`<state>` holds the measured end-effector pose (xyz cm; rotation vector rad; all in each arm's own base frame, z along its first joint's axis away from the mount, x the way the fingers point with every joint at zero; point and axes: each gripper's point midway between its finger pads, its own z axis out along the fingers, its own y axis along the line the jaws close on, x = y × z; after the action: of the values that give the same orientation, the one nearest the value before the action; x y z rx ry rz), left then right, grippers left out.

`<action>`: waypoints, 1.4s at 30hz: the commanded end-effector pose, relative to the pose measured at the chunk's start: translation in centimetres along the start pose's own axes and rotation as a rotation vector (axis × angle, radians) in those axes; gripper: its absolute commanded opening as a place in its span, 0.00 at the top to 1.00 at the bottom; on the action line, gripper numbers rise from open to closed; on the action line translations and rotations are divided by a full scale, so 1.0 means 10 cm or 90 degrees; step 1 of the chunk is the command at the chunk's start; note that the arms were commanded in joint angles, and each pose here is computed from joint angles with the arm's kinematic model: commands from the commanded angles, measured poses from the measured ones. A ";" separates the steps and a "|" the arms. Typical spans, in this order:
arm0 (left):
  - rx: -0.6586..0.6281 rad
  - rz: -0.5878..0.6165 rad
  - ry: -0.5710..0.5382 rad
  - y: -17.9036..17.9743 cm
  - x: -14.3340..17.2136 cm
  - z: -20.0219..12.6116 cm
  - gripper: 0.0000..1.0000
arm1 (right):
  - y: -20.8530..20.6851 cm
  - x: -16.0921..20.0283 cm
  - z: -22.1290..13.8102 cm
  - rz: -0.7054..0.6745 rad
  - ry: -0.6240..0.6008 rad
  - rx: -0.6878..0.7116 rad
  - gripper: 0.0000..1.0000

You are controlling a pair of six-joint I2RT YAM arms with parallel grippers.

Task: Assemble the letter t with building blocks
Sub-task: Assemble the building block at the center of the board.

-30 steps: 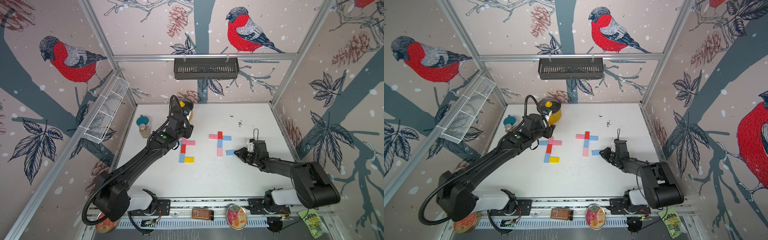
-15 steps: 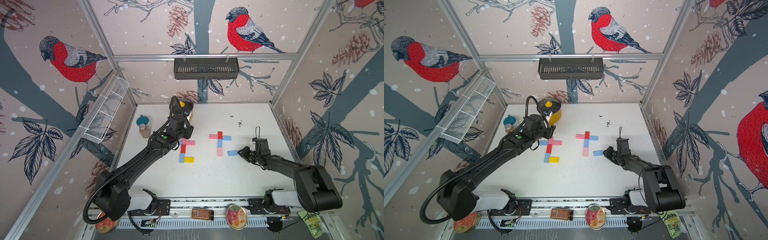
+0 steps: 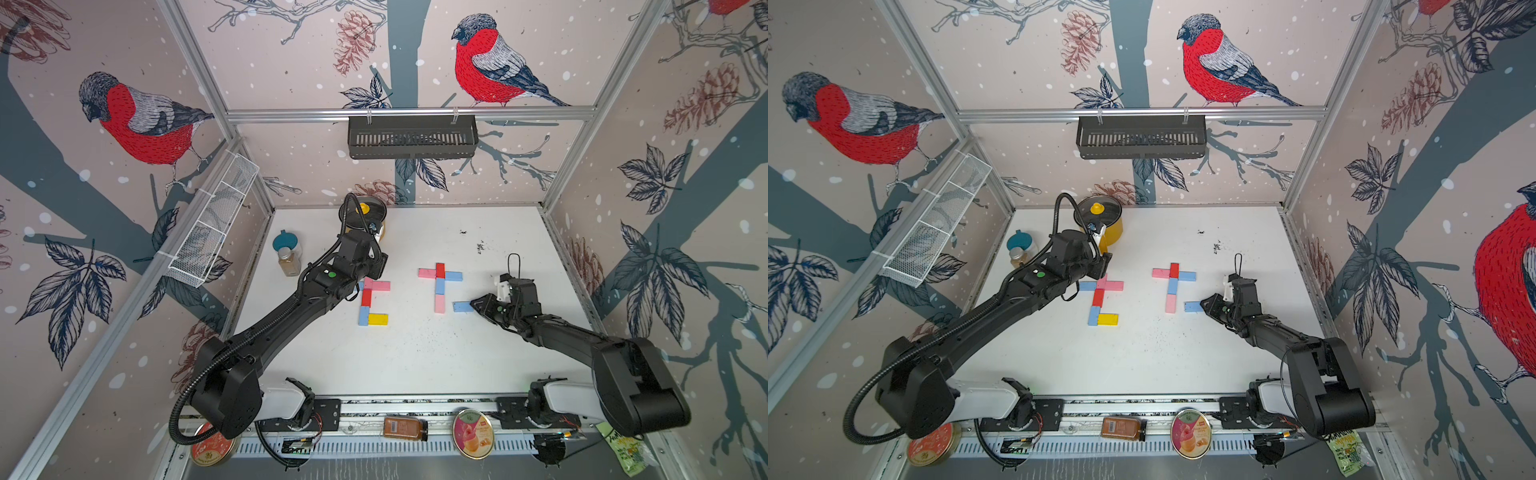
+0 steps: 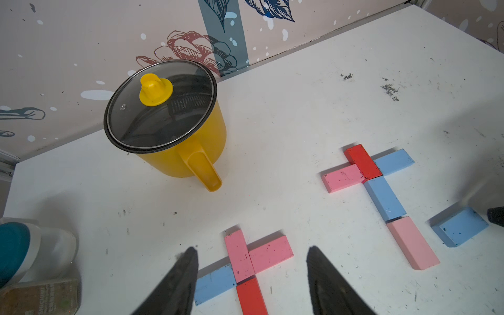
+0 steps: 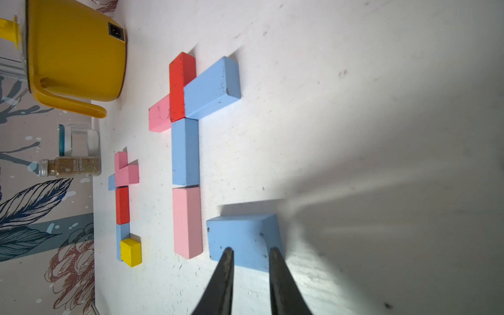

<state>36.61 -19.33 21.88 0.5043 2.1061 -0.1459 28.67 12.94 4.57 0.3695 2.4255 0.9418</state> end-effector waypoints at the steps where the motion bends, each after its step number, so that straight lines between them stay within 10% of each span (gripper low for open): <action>1: 0.011 0.002 -0.021 -0.02 -0.08 0.01 0.36 | 0.04 -0.03 0.01 -0.022 0.000 -0.008 0.77; 42: 0.021 0.016 -0.004 -0.06 -0.01 0.05 0.37 | -0.03 0.19 0.17 -0.045 0.041 -0.005 0.81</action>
<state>36.53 -19.81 21.26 0.5449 2.1150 -0.1585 28.29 14.20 2.82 0.2749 2.4653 0.9405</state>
